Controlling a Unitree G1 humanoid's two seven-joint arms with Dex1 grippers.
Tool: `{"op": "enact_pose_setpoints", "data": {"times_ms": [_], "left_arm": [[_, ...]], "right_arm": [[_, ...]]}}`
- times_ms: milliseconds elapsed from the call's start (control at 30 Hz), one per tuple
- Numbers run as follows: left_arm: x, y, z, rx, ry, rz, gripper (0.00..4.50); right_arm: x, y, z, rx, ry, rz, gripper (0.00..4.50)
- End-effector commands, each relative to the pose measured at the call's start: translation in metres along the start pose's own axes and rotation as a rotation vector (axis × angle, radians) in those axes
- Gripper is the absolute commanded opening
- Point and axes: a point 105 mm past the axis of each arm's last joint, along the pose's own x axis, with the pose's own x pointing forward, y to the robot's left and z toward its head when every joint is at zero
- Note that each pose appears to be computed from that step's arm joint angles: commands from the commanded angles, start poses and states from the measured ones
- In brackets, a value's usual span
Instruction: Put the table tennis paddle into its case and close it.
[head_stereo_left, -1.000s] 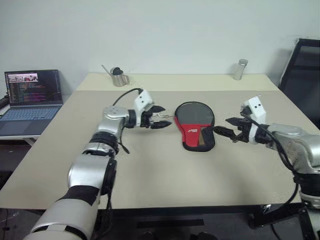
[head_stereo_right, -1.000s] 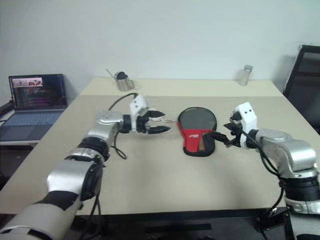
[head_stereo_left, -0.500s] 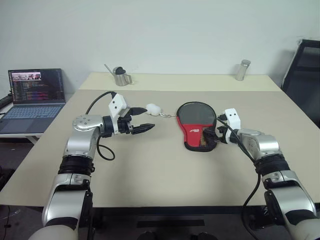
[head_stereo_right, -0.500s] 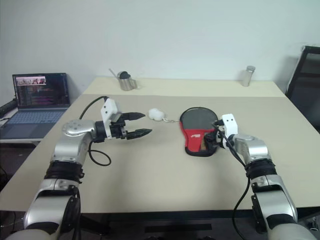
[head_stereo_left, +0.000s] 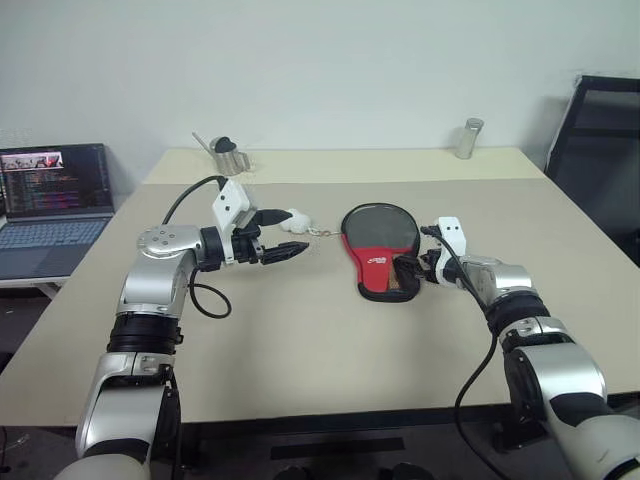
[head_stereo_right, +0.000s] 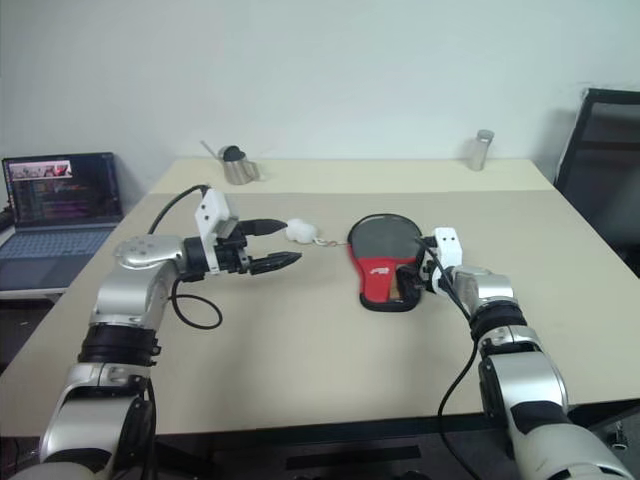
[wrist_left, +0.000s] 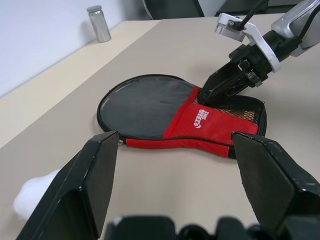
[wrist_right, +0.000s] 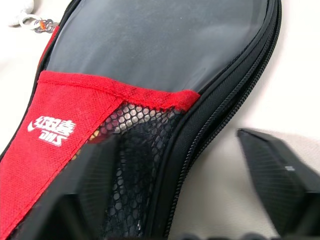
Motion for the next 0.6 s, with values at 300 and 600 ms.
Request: {"op": "enact_pose_setpoints", "data": {"times_ms": [300,600], "left_arm": [[-0.021,-0.007,0.008,0.004,-0.007,-0.045,3.9],[-0.056,-0.027,-0.019,-0.08,0.1,-0.124,3.9]], "right_arm": [[0.012,0.038,-0.022,0.027,0.085,0.152,0.13],[-0.001,0.087,-0.012,0.015,0.075,0.33,0.03]]}}
